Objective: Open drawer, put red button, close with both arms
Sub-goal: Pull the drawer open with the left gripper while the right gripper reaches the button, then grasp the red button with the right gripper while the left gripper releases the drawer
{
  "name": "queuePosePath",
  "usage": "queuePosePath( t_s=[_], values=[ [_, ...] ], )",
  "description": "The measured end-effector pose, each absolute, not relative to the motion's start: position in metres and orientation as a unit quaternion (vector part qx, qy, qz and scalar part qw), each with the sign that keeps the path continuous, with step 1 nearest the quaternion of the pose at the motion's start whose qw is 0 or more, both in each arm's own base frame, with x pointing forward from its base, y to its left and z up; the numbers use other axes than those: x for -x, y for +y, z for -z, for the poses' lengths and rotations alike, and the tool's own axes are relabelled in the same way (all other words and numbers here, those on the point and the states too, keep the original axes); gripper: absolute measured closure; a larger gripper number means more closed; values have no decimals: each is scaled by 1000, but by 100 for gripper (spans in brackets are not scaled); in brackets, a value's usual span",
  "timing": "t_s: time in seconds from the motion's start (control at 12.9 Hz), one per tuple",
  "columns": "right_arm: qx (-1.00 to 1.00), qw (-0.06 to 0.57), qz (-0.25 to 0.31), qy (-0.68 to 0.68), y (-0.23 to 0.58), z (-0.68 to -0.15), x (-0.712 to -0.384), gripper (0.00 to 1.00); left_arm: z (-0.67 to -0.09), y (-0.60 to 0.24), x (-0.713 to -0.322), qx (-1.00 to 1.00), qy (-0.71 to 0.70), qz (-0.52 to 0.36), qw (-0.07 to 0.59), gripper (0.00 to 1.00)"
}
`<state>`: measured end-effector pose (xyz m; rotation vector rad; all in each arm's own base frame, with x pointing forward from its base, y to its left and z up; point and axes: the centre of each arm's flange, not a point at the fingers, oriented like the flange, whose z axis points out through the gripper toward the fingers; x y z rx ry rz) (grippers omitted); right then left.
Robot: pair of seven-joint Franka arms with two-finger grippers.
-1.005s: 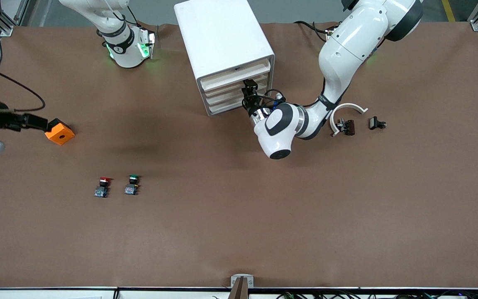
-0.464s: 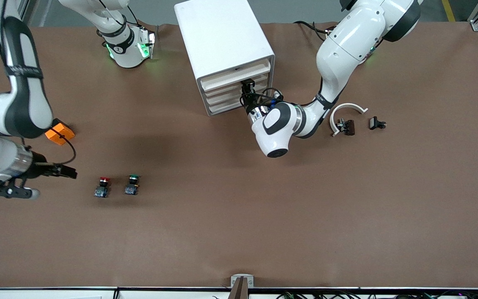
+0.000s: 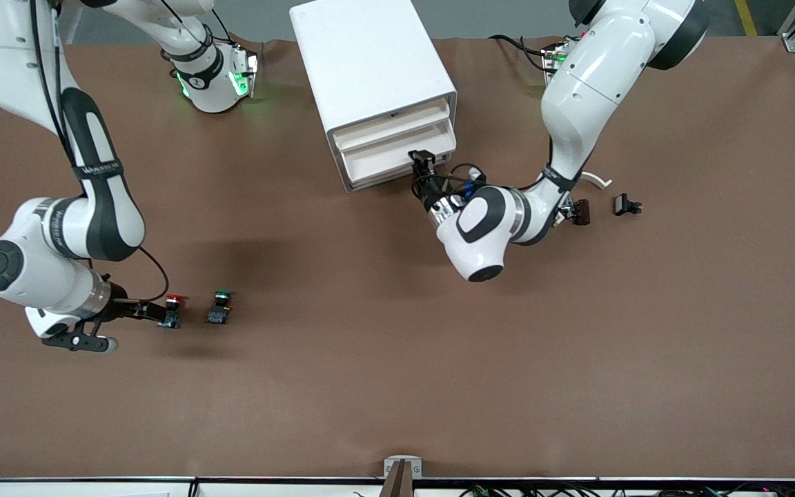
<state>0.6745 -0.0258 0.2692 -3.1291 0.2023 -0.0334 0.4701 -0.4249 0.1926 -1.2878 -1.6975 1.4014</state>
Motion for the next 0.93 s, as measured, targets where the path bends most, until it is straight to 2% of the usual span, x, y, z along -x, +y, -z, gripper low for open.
queuePosePath(
  t_s=[0.31,0.93],
  values=[
    [998,0,3,66,-28,-217,-674,0,-201,-404,-502,482,-656,-516,267,88],
    [997,-2,-13,75,-31,-191,-668,0,-205,-387,-524,488,-664,-512,241,88]
  ],
)
